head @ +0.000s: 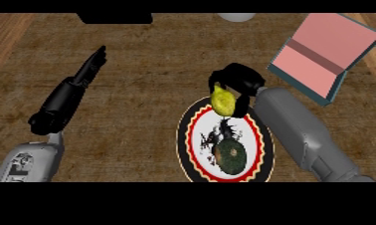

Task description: Pick the pear from the plate and place it in the cardboard box

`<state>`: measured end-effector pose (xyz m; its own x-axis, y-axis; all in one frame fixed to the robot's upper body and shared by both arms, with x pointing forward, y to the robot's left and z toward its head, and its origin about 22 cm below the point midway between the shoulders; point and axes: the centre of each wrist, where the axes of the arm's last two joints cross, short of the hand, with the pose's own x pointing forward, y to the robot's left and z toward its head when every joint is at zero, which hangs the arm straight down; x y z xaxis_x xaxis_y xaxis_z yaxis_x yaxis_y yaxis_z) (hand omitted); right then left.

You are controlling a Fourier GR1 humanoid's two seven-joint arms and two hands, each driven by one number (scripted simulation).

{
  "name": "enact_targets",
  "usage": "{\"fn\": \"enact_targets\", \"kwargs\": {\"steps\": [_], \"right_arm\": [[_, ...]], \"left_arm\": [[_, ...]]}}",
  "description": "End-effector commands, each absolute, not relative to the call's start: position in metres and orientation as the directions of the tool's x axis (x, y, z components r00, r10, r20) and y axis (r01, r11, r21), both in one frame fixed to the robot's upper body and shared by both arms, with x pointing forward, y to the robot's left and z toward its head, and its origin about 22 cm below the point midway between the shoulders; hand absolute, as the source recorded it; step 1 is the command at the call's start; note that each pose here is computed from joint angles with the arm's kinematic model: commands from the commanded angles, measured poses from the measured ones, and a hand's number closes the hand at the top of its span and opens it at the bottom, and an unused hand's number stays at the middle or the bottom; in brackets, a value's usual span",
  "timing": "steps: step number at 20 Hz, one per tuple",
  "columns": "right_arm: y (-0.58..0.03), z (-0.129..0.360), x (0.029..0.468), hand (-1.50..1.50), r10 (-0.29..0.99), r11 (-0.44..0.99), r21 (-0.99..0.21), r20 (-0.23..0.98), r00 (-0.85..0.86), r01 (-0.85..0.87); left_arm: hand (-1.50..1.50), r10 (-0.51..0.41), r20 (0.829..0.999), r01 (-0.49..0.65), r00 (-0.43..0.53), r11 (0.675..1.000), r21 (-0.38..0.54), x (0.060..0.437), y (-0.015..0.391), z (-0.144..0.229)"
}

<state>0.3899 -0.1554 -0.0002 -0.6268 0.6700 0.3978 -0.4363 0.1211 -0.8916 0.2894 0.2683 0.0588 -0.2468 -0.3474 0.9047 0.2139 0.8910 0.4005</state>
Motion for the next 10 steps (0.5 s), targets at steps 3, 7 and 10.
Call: {"fn": "enact_targets", "kwargs": {"steps": [3, 7, 10], "right_arm": [[-0.083, 0.048, 0.391, 1.5, 0.769, 0.185, -0.969, 0.246, -0.59, -0.164], [-0.094, 0.084, 0.391, 1.5, 0.771, 0.146, -0.989, 0.106, -0.628, 0.012], [-0.086, 0.122, 0.378, 1.5, 0.781, 0.198, -0.979, 0.131, -0.611, 0.043]], "left_arm": [[0.0, -0.345, 0.911, 0.197, -0.224, 0.9, 0.389, 0.29, 0.27, 0.057], [0.0, -0.343, 0.909, 0.185, -0.237, 0.903, 0.389, 0.292, 0.285, 0.061], [0.0, -0.356, 0.905, 0.193, -0.232, 0.895, 0.401, 0.297, 0.277, 0.08]]}}
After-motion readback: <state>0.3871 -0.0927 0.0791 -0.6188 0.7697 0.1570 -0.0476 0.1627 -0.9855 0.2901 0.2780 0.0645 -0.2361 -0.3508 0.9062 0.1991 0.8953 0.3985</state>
